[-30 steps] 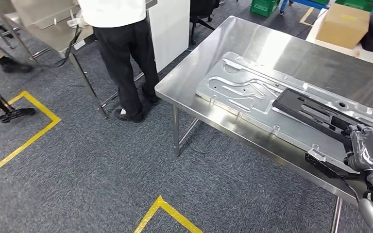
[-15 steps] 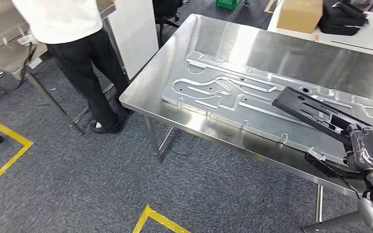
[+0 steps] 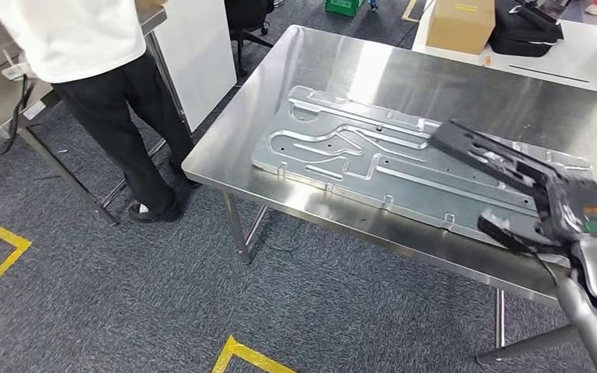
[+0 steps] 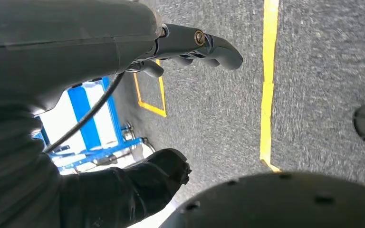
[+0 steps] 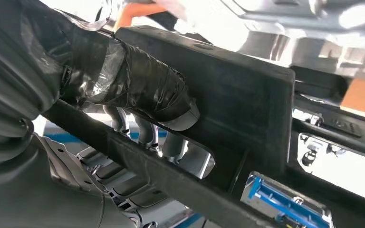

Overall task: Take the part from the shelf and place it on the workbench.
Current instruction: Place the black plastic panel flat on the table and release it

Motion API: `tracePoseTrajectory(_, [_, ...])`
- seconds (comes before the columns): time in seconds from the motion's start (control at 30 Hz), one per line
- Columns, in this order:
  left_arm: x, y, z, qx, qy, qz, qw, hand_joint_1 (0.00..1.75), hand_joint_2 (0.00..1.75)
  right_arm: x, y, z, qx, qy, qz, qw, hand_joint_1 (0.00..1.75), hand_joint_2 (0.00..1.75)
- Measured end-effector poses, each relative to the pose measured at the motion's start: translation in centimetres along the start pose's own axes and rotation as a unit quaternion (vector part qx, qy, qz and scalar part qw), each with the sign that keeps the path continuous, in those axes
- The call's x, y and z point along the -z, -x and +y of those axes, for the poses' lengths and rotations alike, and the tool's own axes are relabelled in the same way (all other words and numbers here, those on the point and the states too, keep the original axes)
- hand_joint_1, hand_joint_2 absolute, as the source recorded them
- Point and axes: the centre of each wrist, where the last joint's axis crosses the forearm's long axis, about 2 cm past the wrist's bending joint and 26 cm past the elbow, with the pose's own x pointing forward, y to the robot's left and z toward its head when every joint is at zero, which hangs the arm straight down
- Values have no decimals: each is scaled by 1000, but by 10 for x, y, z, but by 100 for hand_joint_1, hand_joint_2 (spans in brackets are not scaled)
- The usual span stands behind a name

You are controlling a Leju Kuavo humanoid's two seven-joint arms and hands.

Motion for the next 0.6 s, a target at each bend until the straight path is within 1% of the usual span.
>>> tracePoseTrajectory(0.1, [-1, -3, 2, 9, -3, -3, 1000, 0, 175, 38, -3, -5, 2, -5, -16, 1000, 175, 175])
tracePoseTrajectory(0.2, [-2, -6, 4, 13, -5, -6, 1000, 0, 175, 63, -11, -7, 4, -17, -28, 999, 175, 175])
tracePoseTrajectory(0.3, [-2, -5, 4, 15, -5, -5, 1000, 0, 175, 77, -15, -10, 4, -19, -31, 999, 175, 175])
tracePoseTrajectory(0.4, [-1, -2, 3, 15, -5, -1, 1000, 0, 175, 84, -20, -10, 5, -23, -37, 999, 175, 175])
tracePoseTrajectory(0.5, [0, 1, 3, 16, -5, 1, 1000, 0, 175, 90, -28, -9, 8, -34, -46, 998, 175, 175])
tracePoseTrajectory(0.6, [0, 2, 5, 18, -7, 3, 1000, 0, 175, 103, -39, -12, 13, -46, -57, 997, 175, 175])
